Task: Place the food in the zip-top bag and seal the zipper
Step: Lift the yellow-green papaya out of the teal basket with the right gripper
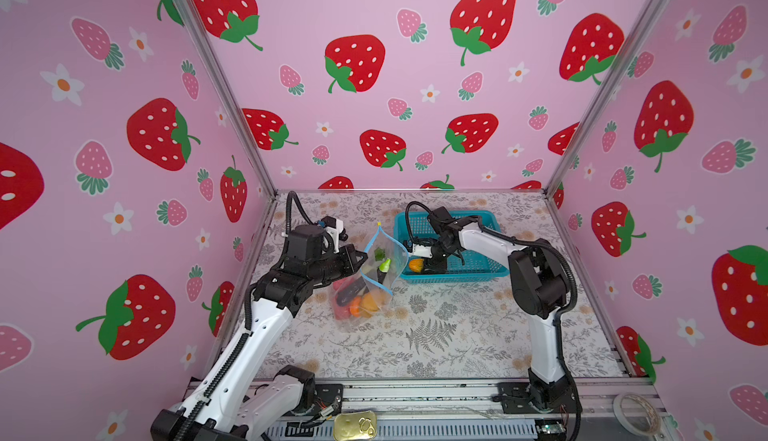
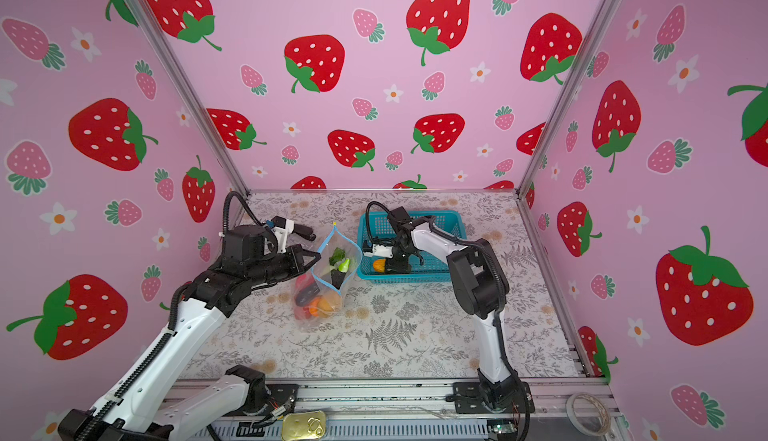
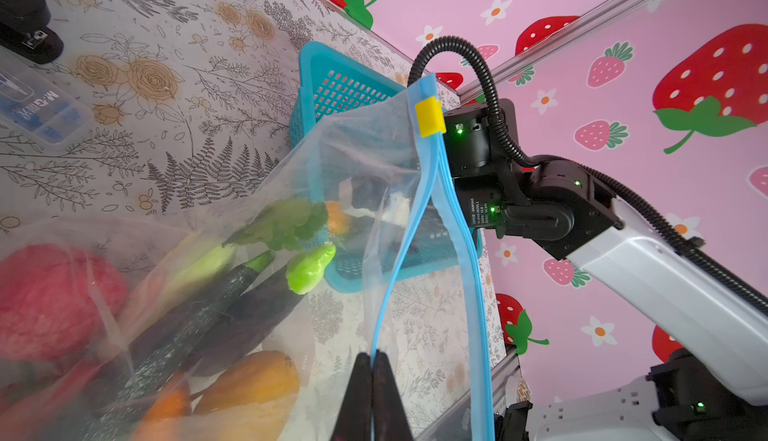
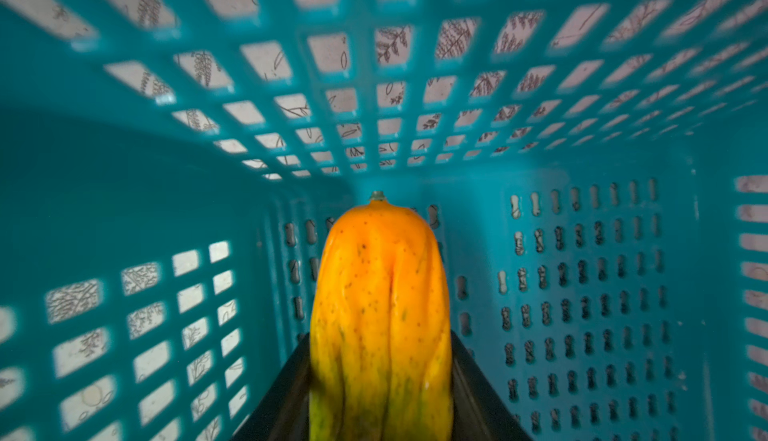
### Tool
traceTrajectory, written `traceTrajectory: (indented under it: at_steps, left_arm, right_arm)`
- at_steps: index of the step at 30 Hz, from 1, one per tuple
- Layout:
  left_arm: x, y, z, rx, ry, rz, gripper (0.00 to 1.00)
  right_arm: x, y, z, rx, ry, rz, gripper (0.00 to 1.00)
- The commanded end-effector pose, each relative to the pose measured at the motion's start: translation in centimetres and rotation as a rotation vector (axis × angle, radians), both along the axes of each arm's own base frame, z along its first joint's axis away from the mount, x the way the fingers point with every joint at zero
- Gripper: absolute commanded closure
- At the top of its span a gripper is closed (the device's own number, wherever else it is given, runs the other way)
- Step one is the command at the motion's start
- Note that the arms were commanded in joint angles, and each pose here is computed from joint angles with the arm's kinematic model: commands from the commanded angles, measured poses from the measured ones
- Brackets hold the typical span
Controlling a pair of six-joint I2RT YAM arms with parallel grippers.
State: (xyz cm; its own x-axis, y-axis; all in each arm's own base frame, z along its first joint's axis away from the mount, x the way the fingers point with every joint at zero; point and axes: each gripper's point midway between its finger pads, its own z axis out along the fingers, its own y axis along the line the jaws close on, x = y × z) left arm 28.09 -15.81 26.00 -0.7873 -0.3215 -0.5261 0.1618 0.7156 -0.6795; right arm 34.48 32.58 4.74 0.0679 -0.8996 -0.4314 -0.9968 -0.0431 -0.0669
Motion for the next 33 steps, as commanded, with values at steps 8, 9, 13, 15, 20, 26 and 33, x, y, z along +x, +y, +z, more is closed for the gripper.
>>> traceTrajectory:
  at_steps: [8, 9, 13, 15, 20, 26, 33]
  left_arm:
    - [0.3, 0.2, 1.3, -0.002, -0.026, 0.010, 1.00]
    - [0.3, 0.2, 1.3, -0.002, -0.026, 0.009, 1.00]
    - [0.4, 0.2, 1.3, -0.001, -0.025, 0.012, 1.00]
    - [0.4, 0.2, 1.3, -0.001, -0.024, 0.014, 1.00]
    - [0.6, 0.3, 1.5, 0.002, -0.024, 0.022, 1.00]
    - [0.9, 0.2, 1.9, -0.002, -0.027, 0.023, 1.00]
    - [1.2, 0.1, 2.2, -0.007, -0.028, 0.021, 1.00]
  right_arm:
    - [0.7, -0.1, 3.0, 0.013, -0.051, -0.059, 0.64]
    - [0.8, -0.2, 3.3, 0.017, -0.059, -0.066, 0.65]
    - [1.3, -0.5, 4.2, 0.024, -0.094, -0.104, 0.65]
    - [1.5, -0.7, 4.8, 0.030, -0.113, -0.122, 0.65]
    - [1.9, -1.5, 6.8, 0.031, -0.155, -0.189, 0.65]
    - [3.0, -2.8, 10.0, 0.029, -0.182, -0.363, 0.65]
    - [3.2, -3.0, 14.3, 0.121, -0.184, -0.526, 0.65]
